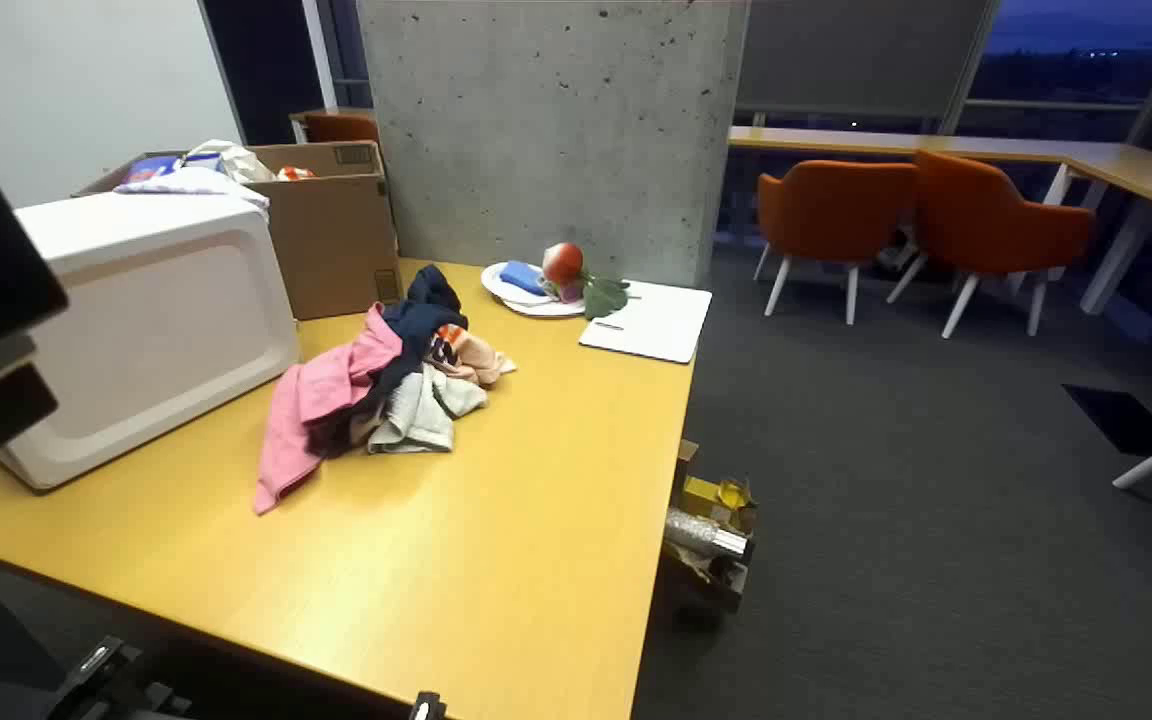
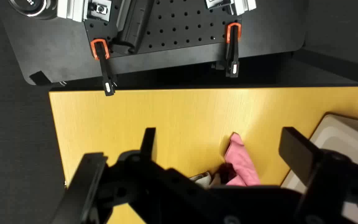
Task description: Pick up the pink shirt and move it to the bottom left side of the table, pick up the dark blue shirt and move it to the top right side on the table, pick up the peach shirt and move it to the top left side of the table, pick up the white towel and move it to the bottom right side of the table
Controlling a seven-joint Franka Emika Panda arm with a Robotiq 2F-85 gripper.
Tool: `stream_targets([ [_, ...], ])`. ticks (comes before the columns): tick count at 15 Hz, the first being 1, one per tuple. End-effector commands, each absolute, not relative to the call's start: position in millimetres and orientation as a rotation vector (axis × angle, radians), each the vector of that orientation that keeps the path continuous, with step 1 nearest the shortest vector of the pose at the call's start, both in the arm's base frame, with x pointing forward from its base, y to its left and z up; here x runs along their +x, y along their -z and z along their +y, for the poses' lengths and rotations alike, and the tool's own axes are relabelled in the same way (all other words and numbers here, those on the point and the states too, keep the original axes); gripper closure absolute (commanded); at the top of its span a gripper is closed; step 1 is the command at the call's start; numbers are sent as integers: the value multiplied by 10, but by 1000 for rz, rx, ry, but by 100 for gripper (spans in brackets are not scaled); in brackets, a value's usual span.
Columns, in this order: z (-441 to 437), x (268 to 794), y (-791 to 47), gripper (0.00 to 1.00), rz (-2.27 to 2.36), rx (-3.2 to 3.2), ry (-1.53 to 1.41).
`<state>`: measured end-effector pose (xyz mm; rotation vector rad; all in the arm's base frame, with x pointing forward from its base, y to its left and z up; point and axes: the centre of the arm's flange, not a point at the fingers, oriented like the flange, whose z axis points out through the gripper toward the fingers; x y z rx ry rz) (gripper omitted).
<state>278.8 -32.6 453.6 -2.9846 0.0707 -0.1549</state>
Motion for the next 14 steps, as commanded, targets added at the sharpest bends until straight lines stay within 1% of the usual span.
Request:
stream_targets([
  [1,-320,2777,-4491,0,70,-2985,138],
  [6,-312,2764,-4421,0,70,-2985,114],
  [10,-403,3517,-4381,0,30,-3006,300],
  [11,-435,3738,-4306,0,26,-3005,345],
  [14,-379,4174,-3998,0,-16,-3010,446],
])
